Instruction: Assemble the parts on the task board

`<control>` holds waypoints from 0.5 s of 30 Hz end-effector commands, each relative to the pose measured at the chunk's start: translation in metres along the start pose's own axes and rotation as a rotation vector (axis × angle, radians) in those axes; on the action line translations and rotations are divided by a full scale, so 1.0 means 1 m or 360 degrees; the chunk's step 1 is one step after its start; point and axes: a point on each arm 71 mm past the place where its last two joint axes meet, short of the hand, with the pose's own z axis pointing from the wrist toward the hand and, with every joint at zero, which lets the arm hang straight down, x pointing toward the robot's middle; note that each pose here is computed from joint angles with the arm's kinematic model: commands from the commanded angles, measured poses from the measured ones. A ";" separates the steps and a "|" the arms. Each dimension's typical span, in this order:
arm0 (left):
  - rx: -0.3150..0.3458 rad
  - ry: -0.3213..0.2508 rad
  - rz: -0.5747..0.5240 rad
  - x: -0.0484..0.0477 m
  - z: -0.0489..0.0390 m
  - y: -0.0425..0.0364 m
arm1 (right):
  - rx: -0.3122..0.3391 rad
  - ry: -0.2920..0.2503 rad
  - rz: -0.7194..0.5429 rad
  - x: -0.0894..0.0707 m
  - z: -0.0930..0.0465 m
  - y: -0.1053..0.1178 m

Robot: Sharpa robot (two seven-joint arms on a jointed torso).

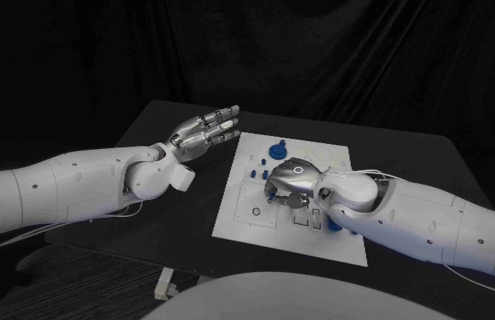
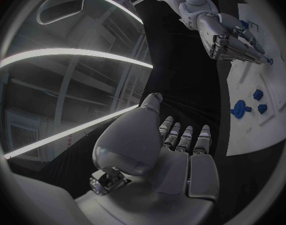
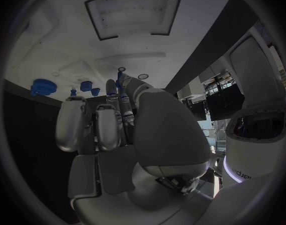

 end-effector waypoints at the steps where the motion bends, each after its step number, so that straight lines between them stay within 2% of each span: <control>1: 0.0010 0.0019 -0.0016 0.0021 0.0009 0.0003 | 0.0025 -0.0011 -0.0007 0.000 -0.001 0.000; 15: -0.0001 0.0022 -0.0018 0.0019 0.0013 0.0012 | 0.0026 -0.0003 -0.0006 0.001 0.000 0.000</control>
